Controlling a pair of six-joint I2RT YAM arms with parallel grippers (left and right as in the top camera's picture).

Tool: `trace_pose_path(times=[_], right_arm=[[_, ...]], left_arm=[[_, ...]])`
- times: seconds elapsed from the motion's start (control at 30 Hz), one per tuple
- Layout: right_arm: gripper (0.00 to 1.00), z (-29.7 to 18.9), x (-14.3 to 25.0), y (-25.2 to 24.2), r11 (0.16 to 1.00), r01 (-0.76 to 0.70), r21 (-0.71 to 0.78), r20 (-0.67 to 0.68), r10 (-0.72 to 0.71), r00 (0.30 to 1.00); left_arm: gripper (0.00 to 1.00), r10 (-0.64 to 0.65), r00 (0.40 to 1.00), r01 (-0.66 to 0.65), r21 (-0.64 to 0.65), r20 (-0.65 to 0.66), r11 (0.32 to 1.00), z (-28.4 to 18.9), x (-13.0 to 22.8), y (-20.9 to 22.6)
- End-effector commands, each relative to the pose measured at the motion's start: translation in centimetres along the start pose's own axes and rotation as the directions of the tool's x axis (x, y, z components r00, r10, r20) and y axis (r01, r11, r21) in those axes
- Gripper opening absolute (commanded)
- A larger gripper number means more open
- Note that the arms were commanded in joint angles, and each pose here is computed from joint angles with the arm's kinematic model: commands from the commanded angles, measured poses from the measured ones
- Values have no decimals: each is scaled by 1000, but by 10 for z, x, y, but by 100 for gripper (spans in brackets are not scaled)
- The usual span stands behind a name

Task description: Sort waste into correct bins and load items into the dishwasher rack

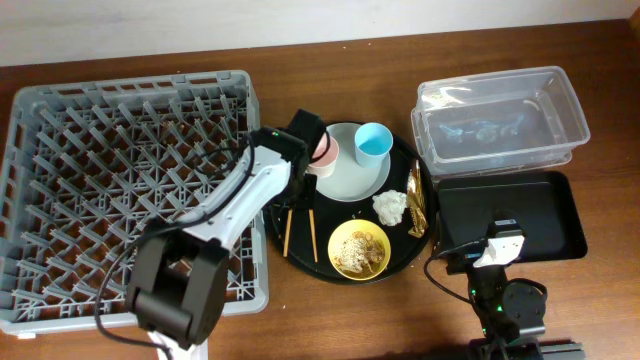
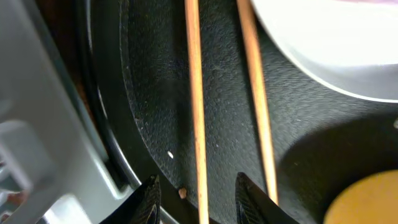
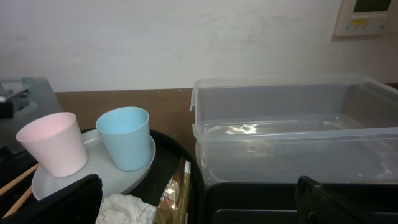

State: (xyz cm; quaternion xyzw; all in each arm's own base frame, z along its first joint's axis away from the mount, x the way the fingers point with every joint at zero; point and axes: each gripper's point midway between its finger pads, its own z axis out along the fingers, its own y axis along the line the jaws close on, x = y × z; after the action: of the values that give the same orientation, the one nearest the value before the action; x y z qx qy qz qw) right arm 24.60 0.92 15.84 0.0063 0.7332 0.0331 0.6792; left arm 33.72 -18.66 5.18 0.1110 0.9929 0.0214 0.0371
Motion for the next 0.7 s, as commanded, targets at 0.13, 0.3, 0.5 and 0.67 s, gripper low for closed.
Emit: trace_pose_path(times=[0.13, 0.3, 0.5, 0.67], right_arm=[[99, 0, 3, -1, 1000, -9, 1, -4, 9, 1000], [99, 0, 3, -1, 1000, -9, 1, -4, 9, 1000], [99, 0, 3, -1, 1000, -9, 1, -4, 9, 1000], [99, 0, 3, -1, 1000, -9, 1, -4, 9, 1000]], left_arm=[[37, -14, 1000, 14, -25, -23, 1000, 20, -1, 1], [32, -2, 1000, 2, -22, -12, 1000, 36, 3, -4], [27, -2, 1000, 2, -16, 5, 1000, 52, 7, -5], [5, -1, 1000, 1, -20, -7, 1000, 59, 13, -3]])
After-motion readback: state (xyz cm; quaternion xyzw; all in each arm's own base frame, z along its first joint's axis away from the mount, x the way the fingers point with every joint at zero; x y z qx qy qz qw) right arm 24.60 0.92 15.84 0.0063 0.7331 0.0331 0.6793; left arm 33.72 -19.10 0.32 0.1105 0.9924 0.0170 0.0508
